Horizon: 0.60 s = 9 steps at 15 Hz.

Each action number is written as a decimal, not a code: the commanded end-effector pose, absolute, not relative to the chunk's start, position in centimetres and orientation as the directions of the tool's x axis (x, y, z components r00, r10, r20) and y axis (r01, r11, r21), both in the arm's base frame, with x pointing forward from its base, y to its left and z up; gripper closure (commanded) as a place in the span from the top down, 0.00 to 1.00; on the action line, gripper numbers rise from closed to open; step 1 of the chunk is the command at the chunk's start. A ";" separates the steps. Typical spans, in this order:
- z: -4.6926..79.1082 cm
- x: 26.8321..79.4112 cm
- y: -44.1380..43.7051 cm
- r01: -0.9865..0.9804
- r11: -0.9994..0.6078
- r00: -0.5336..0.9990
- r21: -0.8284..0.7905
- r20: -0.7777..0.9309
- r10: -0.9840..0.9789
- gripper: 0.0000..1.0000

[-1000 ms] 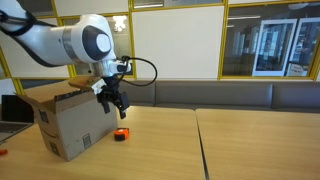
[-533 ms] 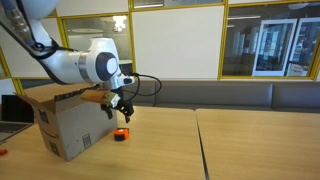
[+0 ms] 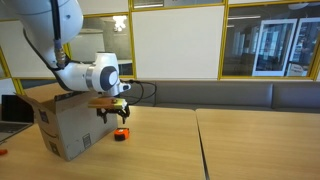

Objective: Pick the object on the table and put them in the carton box

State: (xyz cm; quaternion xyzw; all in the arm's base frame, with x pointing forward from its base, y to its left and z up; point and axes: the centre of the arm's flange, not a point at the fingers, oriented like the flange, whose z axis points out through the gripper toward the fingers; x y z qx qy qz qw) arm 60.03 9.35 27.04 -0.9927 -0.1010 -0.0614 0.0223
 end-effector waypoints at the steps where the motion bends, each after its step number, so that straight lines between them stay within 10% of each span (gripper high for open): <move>1: 25.3 64.1 11.1 0.312 -0.948 0.941 -0.056 0.155 0.300 1.00; 9: 20.8 66.7 12.0 0.339 -0.937 0.926 -0.088 0.210 0.315 1.00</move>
